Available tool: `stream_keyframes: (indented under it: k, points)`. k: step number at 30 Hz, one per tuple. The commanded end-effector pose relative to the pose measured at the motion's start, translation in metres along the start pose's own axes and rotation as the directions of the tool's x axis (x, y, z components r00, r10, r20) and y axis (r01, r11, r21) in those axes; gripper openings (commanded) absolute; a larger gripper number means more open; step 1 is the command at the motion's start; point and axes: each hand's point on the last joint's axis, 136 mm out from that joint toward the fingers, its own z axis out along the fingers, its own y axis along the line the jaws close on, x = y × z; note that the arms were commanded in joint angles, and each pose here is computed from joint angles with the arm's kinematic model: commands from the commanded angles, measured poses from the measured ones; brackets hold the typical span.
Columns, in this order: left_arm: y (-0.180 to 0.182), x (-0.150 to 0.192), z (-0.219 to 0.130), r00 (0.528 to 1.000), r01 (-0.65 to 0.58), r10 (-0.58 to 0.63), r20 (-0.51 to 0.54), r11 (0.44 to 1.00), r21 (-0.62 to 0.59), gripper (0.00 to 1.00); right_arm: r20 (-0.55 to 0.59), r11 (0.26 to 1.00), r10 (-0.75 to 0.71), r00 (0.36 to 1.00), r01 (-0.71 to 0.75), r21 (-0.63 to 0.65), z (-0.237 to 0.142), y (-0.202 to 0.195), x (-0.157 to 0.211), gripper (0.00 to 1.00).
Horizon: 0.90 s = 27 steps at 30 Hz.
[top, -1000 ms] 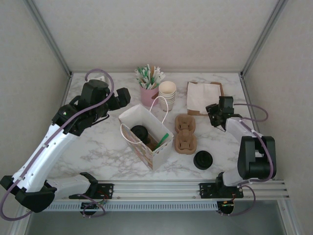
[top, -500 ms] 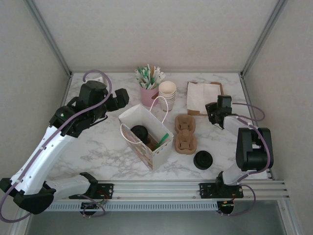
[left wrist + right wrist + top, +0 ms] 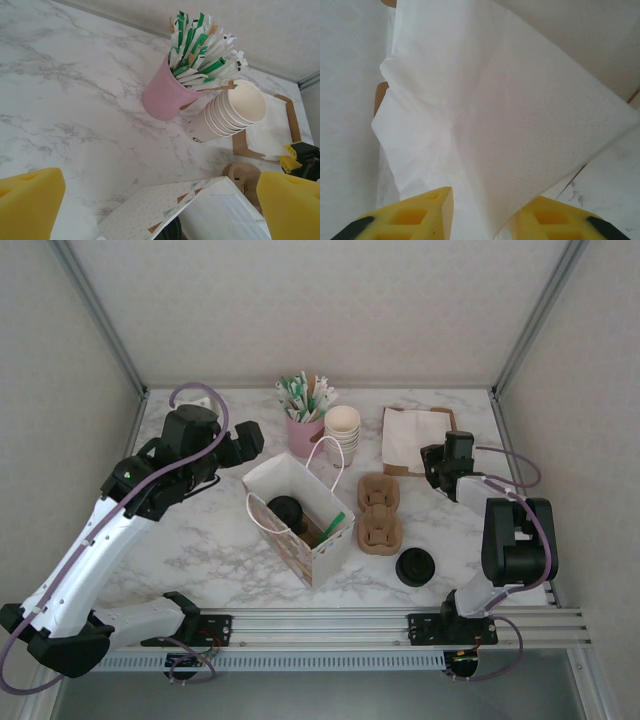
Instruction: Pack the takeout coffee
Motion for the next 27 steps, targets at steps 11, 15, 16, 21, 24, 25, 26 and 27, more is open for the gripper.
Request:
stream_keyframes:
  k: [11, 15, 16, 21, 24, 25, 26, 27]
  points:
    - [0.0, -0.011, -0.01, 1.0, -0.012, 0.011, 0.029, 1.0, 0.003, 0.98, 0.045, 0.999, -0.01, 0.999, 0.012, -0.051, 0.003, 0.017, -0.013, 0.16]
    - [-0.004, -0.013, -0.013, 0.999, -0.036, 0.036, 0.03, 0.999, 0.023, 0.95, 0.073, 0.991, -0.097, 0.993, 0.103, -0.085, -0.015, 0.038, -0.019, 0.02]
    - [-0.006, -0.013, -0.014, 0.999, -0.046, 0.045, 0.029, 0.998, 0.032, 0.95, 0.083, 0.986, -0.123, 0.989, 0.131, -0.099, -0.022, 0.045, -0.021, 0.0]
    - [-0.024, -0.017, -0.024, 0.991, -0.137, 0.134, 0.032, 0.983, 0.126, 0.93, 0.134, 0.883, -0.362, 0.923, 0.385, -0.268, -0.074, 0.11, -0.017, 0.0]
    - [-0.038, -0.019, -0.031, 0.978, -0.207, 0.203, 0.037, 0.959, 0.195, 0.93, 0.157, 0.733, -0.528, 0.834, 0.542, -0.411, -0.117, 0.154, 0.0, 0.0]
    - [-0.043, -0.02, -0.034, 0.974, -0.227, 0.223, 0.044, 0.95, 0.215, 0.93, 0.167, 0.683, -0.57, 0.805, 0.577, -0.449, -0.129, 0.165, 0.007, 0.0]
    - [-0.046, -0.022, -0.037, 0.969, -0.248, 0.243, 0.052, 0.941, 0.229, 0.93, 0.18, 0.625, -0.61, 0.772, 0.608, -0.49, -0.145, 0.177, 0.014, 0.0]
    - [-0.05, -0.024, -0.04, 0.963, -0.269, 0.261, 0.066, 0.931, 0.245, 0.93, 0.195, 0.569, -0.644, 0.74, 0.634, -0.523, -0.161, 0.188, 0.02, 0.0]
